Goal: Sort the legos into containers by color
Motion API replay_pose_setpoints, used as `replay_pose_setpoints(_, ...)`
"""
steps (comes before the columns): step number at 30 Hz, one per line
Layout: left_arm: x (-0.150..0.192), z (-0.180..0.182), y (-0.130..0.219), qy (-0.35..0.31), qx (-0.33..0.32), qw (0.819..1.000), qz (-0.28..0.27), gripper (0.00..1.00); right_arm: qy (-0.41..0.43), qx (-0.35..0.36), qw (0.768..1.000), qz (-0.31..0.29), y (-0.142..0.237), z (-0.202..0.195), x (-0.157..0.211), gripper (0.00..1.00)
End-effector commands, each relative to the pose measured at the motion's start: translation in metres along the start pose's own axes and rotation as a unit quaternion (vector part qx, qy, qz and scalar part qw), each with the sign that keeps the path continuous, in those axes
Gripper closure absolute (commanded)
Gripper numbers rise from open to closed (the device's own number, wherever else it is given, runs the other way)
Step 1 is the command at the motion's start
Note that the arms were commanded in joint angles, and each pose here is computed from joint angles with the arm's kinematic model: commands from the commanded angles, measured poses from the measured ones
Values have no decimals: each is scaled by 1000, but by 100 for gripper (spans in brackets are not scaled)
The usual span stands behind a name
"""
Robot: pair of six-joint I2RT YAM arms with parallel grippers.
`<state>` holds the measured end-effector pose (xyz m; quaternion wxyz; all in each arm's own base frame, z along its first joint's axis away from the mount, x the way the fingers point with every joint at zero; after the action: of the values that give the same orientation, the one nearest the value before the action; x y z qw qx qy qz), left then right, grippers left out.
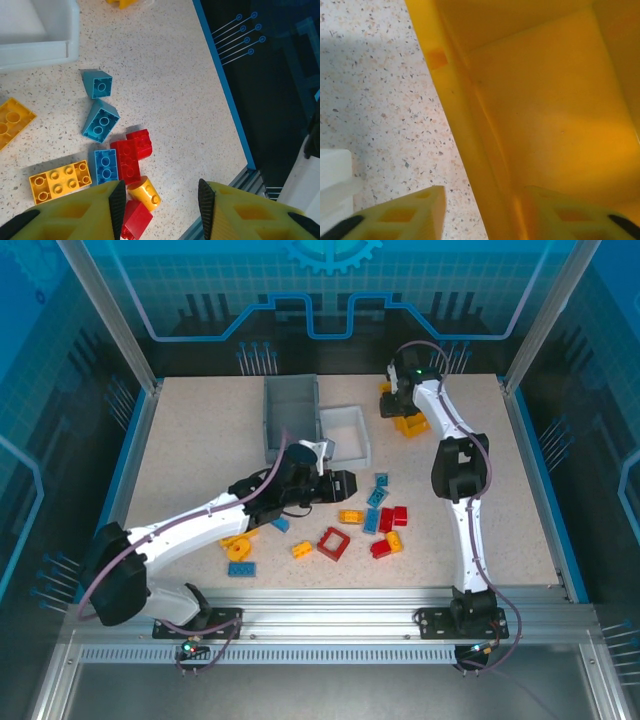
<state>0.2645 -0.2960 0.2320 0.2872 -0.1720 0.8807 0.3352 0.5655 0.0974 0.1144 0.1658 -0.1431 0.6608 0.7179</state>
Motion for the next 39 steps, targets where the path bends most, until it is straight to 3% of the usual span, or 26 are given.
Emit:
replay_pose_setpoints(1,2,0,13,2,-8,1000,-15,54,-10,3,1000,3,6,-7,-3,65)
replay_pose_setpoints(5,4,4,22,0,-20,1000,-18,54,-15,-1,1000,2,16,0,5,78)
replay_pose_setpoints(10,6,12,33,1,-42,999,-27,54,-37,-1,999,5,38,17,32,83)
replay_pose_setpoints(17,10,25,48,4,-80,996,-37,54,-66,-27,997,15,51,63,76,83)
replay_pose_setpoints(27,23,40,67,13,-104,993,-44,53,-114,-27,993,29,54,86,91,83)
replay_pose_setpoints(30,24,41,69,11,-108,993,-41,53,-120,-14,992,27,54,81,90,79)
replay_pose_setpoints(36,27,44,77,12,-121,992,-34,53,-127,-10,992,26,58,74,89,56)
replay_pose_setpoints(39,28,46,84,15,-134,990,-33,53,-128,-21,992,7,72,75,86,53)
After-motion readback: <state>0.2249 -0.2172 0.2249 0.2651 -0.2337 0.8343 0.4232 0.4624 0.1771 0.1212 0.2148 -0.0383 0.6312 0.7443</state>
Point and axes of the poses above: each hand's point on the last joint's axis, 136 mm out from that joint toward the fingers, its own y axis back along the fingers, its own z axis along the line the jaws close on, x = y × z, the point moved 4 cm from there along y, back along the fingers, and after that the axes turned 8 degrees about -y, right-handed, at the moved point
